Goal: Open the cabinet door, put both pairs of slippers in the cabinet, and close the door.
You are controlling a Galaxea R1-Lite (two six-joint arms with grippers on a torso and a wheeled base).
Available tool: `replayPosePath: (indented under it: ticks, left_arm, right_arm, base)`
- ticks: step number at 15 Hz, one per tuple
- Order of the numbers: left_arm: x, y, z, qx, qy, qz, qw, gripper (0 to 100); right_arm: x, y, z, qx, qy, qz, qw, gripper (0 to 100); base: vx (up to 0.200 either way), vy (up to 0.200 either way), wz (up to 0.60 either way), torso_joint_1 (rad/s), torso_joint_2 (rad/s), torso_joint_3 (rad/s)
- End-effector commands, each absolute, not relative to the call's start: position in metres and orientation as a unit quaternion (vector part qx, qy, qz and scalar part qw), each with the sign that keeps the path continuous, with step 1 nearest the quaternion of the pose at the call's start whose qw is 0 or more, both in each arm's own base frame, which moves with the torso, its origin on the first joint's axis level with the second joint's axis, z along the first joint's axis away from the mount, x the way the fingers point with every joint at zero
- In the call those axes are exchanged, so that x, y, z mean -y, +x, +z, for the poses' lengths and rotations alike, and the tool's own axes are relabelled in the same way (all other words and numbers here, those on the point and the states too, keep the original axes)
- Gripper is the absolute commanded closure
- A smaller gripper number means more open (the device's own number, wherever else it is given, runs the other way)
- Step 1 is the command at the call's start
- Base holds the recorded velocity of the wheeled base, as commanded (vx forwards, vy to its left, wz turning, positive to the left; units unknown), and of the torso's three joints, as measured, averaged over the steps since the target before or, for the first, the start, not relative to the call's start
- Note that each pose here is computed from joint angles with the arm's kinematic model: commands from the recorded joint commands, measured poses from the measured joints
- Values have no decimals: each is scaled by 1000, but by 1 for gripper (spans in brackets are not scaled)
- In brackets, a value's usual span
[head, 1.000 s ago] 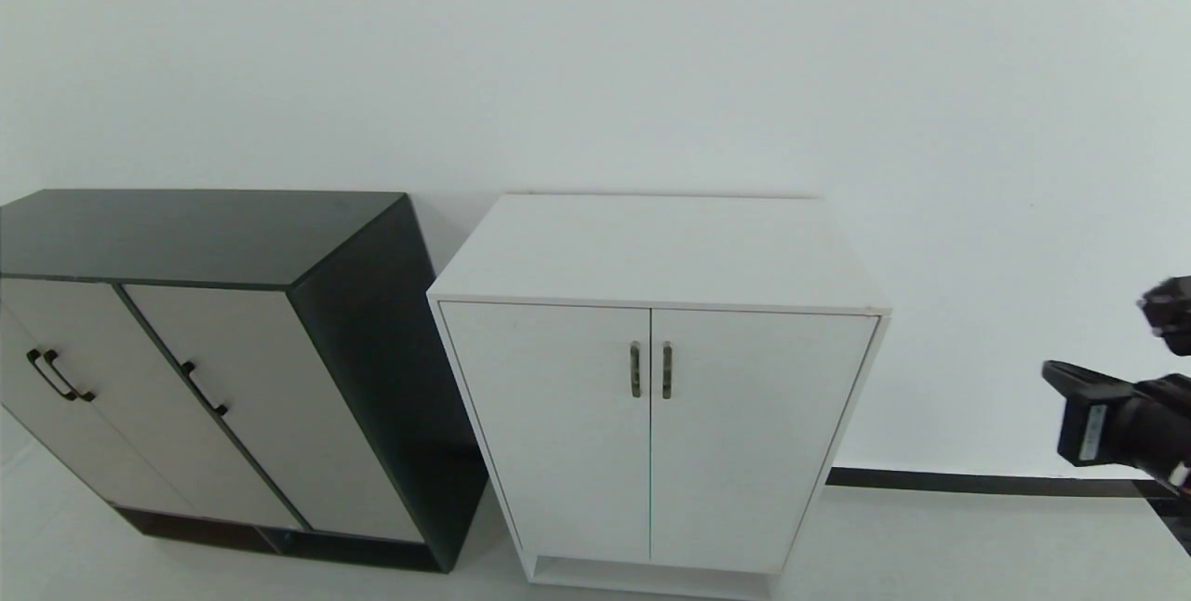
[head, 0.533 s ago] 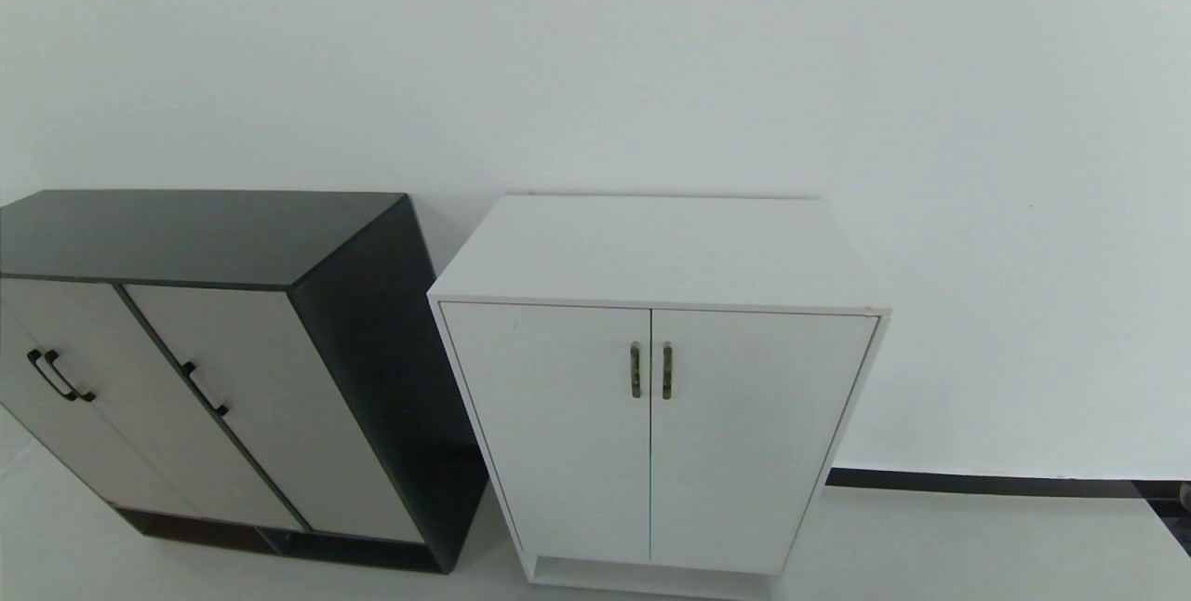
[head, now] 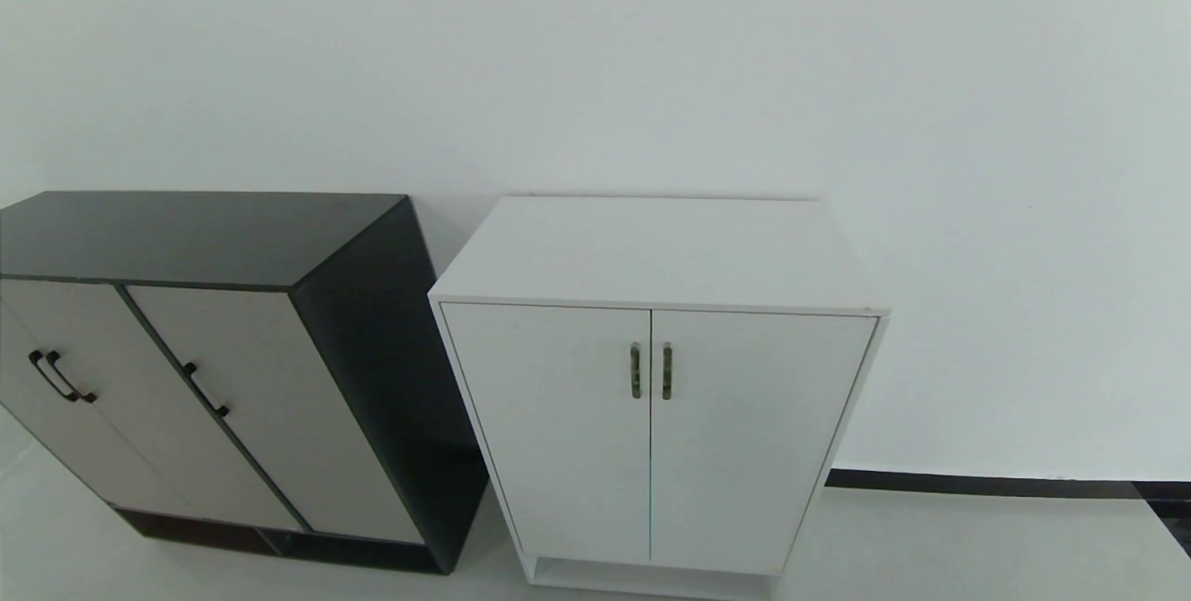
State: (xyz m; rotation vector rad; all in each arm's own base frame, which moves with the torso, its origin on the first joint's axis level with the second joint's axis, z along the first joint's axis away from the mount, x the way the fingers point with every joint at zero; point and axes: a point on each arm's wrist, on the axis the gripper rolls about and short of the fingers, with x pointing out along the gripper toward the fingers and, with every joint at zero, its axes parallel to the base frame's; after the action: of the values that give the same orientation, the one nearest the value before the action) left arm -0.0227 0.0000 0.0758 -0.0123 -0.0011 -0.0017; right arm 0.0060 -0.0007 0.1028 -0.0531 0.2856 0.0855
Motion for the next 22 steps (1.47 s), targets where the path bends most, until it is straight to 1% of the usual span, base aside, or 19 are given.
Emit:
replayPosePath:
  ticks: [1, 5, 7, 15, 18, 19, 22]
  left_arm:
    - [0, -23, 76, 0, -6, -1, 1000, 100]
    - [0, -23, 76, 0, -6, -1, 1000, 100]
    - [0, -23, 76, 0, -6, -1, 1000, 100]
    - [0, -23, 76, 0, -7, -1, 1000, 100]
    - [0, -23, 76, 0, -7, -1, 1000, 100]
    - [0, -23, 76, 0, -7, -1, 1000, 100]
    - [0, -23, 76, 0, -7, -1, 1000, 100]
  right_arm:
    - [2, -1, 94, -119, -27, 44, 992, 100]
    - [2, -1, 93, -112, -23, 43, 993, 100]
    - [2, -2, 86, -121, -24, 45, 991, 100]
    - [2, -3, 79, -123, -24, 58, 990, 100]
    - [2, -5, 79, -117, -18, 13, 993, 100]
    - [2, -7, 78, -100, -16, -1, 995, 100]
    - [2, -13, 78, -63, -13, -16, 998, 100]
  base:
    - [0, 0, 0, 0, 0, 0]
    - [0, 0, 0, 0, 0, 0]
    - [0, 0, 0, 0, 0, 0]
    - [0, 0, 0, 0, 0, 0]
    - [0, 0, 0, 0, 0, 0]
    - [0, 0, 0, 0, 0, 0]
    - [0, 0, 0, 0, 0, 0]
